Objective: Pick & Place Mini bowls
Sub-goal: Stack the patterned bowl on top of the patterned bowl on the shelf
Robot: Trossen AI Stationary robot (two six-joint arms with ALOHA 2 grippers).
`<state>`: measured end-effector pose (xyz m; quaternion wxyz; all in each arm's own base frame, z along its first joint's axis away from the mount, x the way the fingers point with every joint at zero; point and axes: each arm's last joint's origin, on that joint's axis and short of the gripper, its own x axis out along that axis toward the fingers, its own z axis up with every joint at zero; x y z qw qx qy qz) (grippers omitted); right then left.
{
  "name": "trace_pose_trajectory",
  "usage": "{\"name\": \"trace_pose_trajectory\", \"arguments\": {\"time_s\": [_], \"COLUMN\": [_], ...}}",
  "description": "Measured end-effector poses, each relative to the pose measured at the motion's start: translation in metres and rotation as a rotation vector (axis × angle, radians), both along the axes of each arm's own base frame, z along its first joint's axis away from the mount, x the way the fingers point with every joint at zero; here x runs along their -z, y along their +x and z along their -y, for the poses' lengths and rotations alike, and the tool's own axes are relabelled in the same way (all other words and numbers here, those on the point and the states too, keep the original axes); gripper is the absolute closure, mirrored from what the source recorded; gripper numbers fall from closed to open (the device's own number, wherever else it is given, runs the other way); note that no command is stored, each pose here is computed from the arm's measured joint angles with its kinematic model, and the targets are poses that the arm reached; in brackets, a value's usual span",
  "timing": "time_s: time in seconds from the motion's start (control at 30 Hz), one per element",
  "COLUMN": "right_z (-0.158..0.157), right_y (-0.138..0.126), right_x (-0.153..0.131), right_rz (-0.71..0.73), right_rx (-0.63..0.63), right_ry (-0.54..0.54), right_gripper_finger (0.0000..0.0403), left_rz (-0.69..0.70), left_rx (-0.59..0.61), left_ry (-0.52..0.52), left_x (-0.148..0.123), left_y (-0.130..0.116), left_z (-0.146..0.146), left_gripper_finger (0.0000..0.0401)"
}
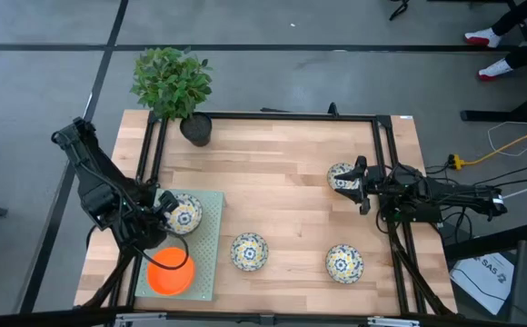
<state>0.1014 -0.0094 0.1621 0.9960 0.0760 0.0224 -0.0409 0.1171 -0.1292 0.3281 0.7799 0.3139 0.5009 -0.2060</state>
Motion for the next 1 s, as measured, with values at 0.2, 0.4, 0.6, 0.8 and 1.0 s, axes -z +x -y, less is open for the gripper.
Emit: {"name": "trace_pose_trajectory", "arguments": {"time_s": [0.2, 0.4, 0.6, 0.8, 1.0], "right_z": [0.0000, 0.0000, 0.0000, 0.0000, 0.0000], "right_y": [0.0000, 0.0000, 0.0000, 0.0000, 0.0000], "right_x": [0.0000, 0.0000, 0.0000, 0.0000, 0.0000], "right_rz": [0.000, 0.000, 0.000, 0.000, 0.000], "right_rx": [0.000, 0.000, 0.000, 0.000, 0.000], "right_ry": [0.000, 0.000, 0.000, 0.000, 0.000], "right_gripper_finger": [0.0188, 0.0188, 0.0188, 0.0188, 0.0188], "left_rz": [-0.005, 0.000, 0.003, 0.002, 0.015], "left_rx": [-0.017, -0.028, -0.034, -0.036, -0.058], "left_ry": [-0.007, -0.007, -0.007, -0.010, -0.040], "left_x": [0.0000, -0.0001, -0.0001, -0.0002, -0.0061], "left_y": [0.0014, 0.0016, 0.0016, 0.0016, 0.0009], "left_z": [-0.0014, -0.0015, -0.0016, -0.0016, -0.0023], "left_gripper_finger": [0.0392, 0.0366, 0.0332, 0.0306, 0.0300]}}
